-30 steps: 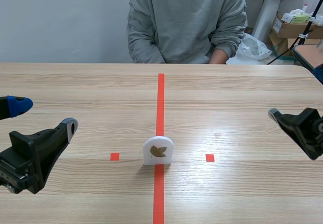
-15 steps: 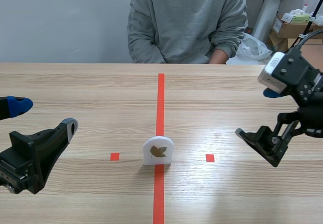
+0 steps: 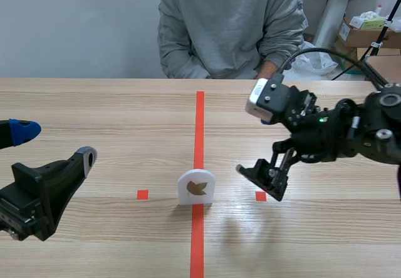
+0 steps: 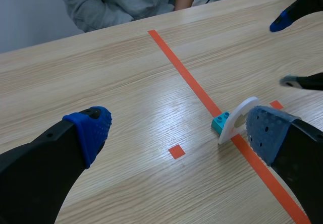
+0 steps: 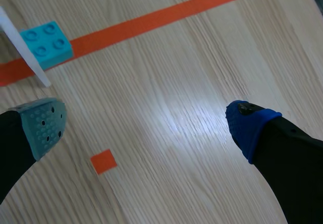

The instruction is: Do the leaf sorting experiment

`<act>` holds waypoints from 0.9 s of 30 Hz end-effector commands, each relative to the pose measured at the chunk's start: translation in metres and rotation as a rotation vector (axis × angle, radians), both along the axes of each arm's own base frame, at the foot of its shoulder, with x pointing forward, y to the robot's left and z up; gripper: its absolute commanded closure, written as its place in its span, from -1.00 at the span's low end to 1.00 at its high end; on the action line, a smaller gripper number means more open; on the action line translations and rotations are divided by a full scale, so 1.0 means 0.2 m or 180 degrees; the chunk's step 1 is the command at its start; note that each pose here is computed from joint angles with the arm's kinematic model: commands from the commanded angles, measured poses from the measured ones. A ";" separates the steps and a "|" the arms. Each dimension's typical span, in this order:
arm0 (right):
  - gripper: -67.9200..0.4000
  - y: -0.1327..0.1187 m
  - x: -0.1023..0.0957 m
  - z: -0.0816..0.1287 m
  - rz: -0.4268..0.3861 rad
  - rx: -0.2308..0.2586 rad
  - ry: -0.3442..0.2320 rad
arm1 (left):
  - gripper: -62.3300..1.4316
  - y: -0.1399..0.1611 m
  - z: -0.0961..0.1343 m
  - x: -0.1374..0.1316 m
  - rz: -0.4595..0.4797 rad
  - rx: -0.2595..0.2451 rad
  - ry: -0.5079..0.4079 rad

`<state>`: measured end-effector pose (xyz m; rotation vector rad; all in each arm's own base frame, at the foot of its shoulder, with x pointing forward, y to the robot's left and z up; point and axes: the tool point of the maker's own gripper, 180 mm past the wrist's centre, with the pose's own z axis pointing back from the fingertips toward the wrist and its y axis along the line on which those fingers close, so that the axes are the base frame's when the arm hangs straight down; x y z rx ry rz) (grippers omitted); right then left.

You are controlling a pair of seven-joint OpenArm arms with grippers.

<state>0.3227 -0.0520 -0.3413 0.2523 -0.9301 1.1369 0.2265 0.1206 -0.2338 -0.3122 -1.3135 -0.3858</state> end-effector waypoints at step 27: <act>-0.33 0.45 -0.11 -0.17 0.0534 0.0052 0.0311 | -0.84 -0.01 0.04 0.01 0.0081 -0.0132 -0.0072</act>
